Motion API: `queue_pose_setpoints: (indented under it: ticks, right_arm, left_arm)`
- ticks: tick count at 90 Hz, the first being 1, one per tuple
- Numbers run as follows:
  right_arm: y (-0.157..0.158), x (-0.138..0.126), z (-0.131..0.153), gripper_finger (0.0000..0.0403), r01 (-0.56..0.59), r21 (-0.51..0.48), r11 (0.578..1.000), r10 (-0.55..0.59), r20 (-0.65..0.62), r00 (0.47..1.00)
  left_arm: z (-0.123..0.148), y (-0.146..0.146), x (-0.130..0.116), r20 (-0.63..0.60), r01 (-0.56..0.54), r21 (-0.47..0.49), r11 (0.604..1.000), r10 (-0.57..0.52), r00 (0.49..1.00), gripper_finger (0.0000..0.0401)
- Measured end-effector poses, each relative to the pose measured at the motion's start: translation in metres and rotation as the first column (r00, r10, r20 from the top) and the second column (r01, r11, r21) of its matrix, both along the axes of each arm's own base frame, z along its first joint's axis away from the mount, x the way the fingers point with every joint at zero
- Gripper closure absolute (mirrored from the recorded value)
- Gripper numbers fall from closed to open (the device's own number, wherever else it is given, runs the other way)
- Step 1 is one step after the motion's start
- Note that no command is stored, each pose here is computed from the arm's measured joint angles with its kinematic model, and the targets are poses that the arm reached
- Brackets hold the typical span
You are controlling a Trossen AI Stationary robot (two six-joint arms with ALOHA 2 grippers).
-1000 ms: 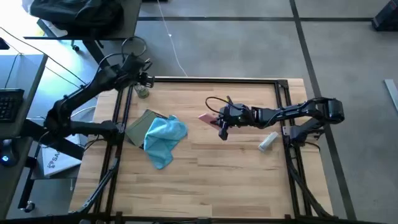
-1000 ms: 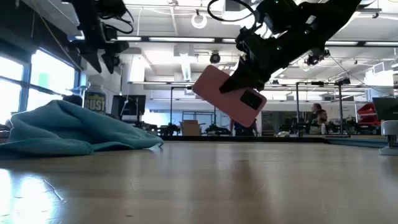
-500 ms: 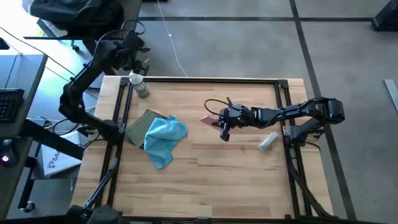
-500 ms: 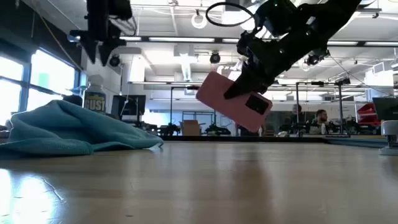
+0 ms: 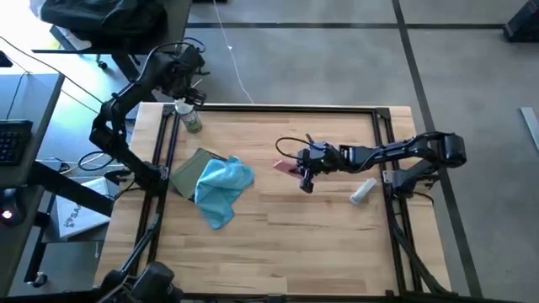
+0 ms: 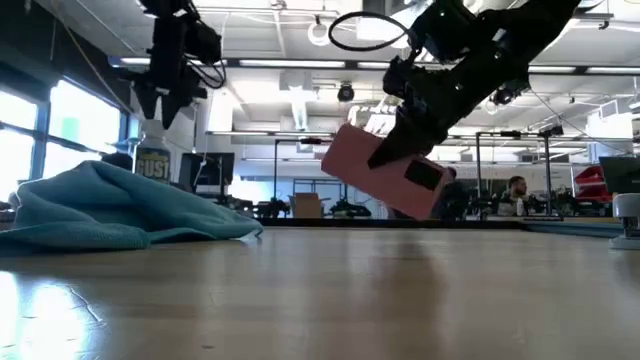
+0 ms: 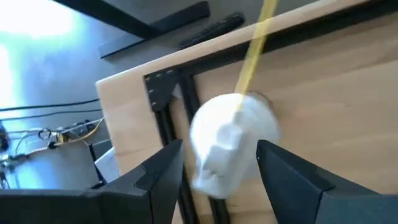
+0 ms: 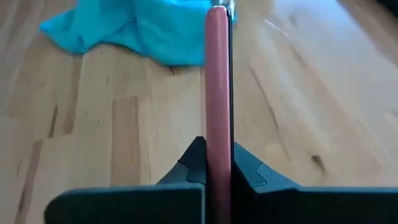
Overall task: Apply microfiber cloth
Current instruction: Spray the cellphone with the spray bottle cleaner
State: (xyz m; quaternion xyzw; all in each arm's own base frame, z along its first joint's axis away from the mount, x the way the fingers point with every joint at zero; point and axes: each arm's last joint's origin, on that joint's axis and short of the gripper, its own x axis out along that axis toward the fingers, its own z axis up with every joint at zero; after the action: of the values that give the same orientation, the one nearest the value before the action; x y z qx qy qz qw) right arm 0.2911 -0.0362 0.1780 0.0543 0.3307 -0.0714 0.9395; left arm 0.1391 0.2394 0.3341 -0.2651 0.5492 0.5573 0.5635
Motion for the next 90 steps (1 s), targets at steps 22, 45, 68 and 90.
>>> queue_pose_setpoints:
  ticks: [22, 45, 68, 90]
  right_arm:
    - [0.005, 0.000, 0.000, 0.0402, -0.018, 0.009, 1.000, 0.018, -0.004, 1.000]
    - [0.020, -0.001, -0.004, 0.0402, -0.056, 0.027, 0.998, 0.058, -0.048, 0.997]
    - [0.035, -0.007, -0.001, 0.0402, -0.090, 0.043, 0.995, 0.093, -0.087, 0.992]
    - [0.038, -0.031, 0.033, 0.0402, -0.031, -0.040, 0.999, 0.029, -0.048, 0.998]
  left_arm:
    - [-0.001, -0.001, -0.002, 0.040, -0.019, -0.047, 0.999, 0.021, 0.999, 0.0232]
    - [-0.003, 0.000, -0.002, 0.038, -0.034, -0.057, 0.998, 0.037, 0.999, 0.0306]
    - [-0.009, 0.002, 0.001, 0.022, -0.071, -0.082, 0.994, 0.073, 0.997, 0.0355]
    - [-0.004, -0.008, 0.009, -0.007, -0.026, -0.064, 0.998, 0.026, 1.000, 0.0368]
